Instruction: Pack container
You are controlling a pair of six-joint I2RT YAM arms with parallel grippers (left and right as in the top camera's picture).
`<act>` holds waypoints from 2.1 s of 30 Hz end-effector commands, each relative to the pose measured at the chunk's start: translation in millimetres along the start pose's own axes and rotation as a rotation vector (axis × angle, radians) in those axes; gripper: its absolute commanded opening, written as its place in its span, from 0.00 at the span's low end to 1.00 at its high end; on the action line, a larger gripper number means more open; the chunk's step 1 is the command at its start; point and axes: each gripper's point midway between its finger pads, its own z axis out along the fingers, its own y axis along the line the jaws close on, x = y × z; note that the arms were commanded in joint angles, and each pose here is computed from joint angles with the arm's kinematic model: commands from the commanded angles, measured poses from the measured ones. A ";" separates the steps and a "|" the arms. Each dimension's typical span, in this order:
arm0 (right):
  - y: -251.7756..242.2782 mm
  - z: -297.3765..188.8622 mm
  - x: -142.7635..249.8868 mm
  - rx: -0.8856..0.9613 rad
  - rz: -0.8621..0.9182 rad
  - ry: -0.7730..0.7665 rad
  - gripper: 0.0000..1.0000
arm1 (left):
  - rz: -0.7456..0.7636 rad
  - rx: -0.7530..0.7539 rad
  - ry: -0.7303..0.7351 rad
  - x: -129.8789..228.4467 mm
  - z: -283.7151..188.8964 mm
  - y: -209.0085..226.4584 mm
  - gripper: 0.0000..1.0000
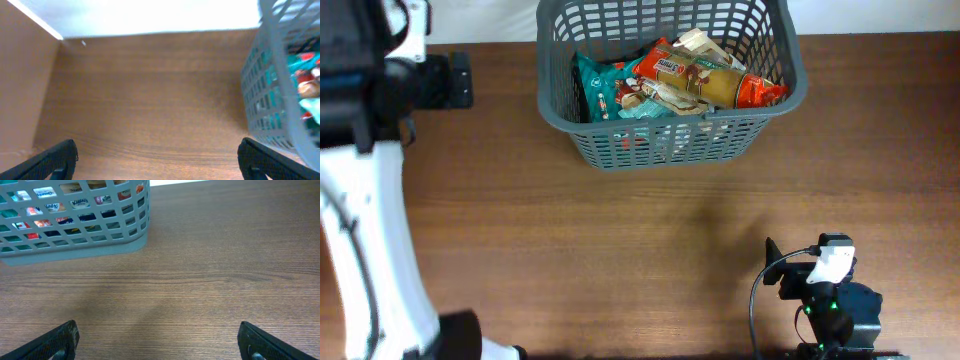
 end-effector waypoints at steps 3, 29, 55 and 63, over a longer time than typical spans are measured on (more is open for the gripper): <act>2.0 0.5 0.4 -0.010 0.004 -0.007 0.99 | -0.013 -0.007 -0.111 -5.7 -52.5 2.0 0.99; 2.0 0.5 0.4 -0.010 0.004 -0.007 0.99 | -0.058 -0.114 -0.813 -11.8 -156.4 10.1 0.99; 2.0 0.5 0.4 -0.010 0.004 -0.007 0.99 | -0.027 -0.010 -0.952 181.7 -44.8 -57.8 0.99; 2.0 0.5 0.4 -0.010 0.004 -0.007 0.99 | -0.024 -0.007 -0.924 216.8 -7.5 -65.9 0.99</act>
